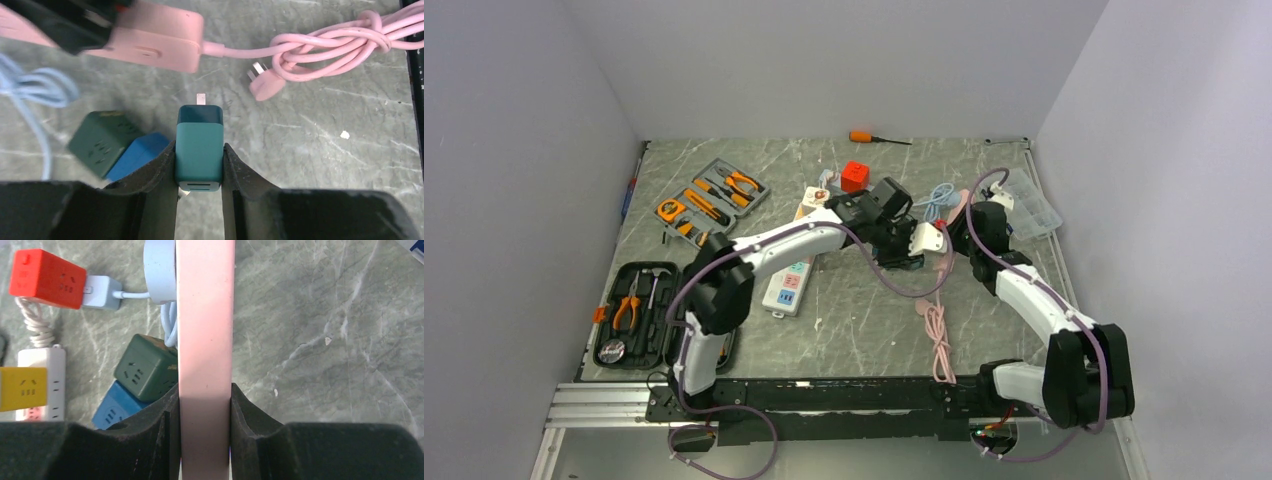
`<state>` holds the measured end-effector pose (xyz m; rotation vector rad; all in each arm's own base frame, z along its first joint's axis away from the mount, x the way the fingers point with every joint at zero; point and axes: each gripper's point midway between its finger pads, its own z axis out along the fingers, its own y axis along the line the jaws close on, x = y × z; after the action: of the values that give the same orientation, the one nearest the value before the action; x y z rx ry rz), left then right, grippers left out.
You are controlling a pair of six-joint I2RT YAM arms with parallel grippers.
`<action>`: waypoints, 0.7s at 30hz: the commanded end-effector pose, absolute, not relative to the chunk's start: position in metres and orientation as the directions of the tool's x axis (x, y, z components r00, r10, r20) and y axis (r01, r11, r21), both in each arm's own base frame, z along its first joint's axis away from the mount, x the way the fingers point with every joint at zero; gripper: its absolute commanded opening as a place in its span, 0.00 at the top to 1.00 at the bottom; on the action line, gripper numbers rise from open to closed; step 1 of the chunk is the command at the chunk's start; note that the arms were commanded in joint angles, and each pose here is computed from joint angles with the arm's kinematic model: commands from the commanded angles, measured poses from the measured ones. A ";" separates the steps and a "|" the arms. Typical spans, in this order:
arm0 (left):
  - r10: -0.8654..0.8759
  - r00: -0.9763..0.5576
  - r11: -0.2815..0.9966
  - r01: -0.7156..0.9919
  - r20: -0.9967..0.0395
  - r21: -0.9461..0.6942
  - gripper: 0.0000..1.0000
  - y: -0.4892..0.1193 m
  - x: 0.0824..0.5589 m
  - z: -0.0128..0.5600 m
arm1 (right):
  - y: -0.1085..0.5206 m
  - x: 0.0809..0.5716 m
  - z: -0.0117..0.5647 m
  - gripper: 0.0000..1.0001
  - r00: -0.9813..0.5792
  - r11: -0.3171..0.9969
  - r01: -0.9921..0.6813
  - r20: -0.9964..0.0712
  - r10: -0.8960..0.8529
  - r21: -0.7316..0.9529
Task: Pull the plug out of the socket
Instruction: Place the plug at the center of the board.
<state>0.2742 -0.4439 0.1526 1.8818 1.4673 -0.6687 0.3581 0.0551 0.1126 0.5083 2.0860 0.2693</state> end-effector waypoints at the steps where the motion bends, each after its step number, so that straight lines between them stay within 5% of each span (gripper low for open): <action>1: 0.602 0.184 -0.139 0.982 -0.777 0.125 0.95 -0.469 0.285 0.138 | 0.056 0.375 0.195 1.00 -0.307 0.867 0.158 -0.811 0.499 0.473; 4: 0.589 0.148 -0.132 0.988 -0.794 0.086 0.87 -0.483 0.288 0.130 | 0.062 0.369 0.205 1.00 -0.301 0.853 0.126 -0.800 0.519 0.506; 10: 0.551 0.086 -0.140 0.990 -0.830 0.010 0.44 -0.503 0.287 0.123 | 0.063 0.356 0.202 1.00 -0.311 0.850 0.116 -0.794 0.523 0.515; 15: 0.569 0.086 -0.135 0.991 -0.818 0.011 0.33 -0.504 0.289 0.108 | 0.062 0.351 0.198 1.00 -0.311 0.852 0.118 -0.796 0.519 0.509; 21: 0.548 0.090 -0.113 0.993 -0.832 0.033 0.01 -0.482 0.295 0.147 | 0.061 0.347 0.195 1.00 -0.314 0.865 0.109 -0.809 0.497 0.489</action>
<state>0.2910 -0.4895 0.0935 1.7899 1.5998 -0.8669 0.3372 0.0627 0.1535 0.4901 2.0218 0.3861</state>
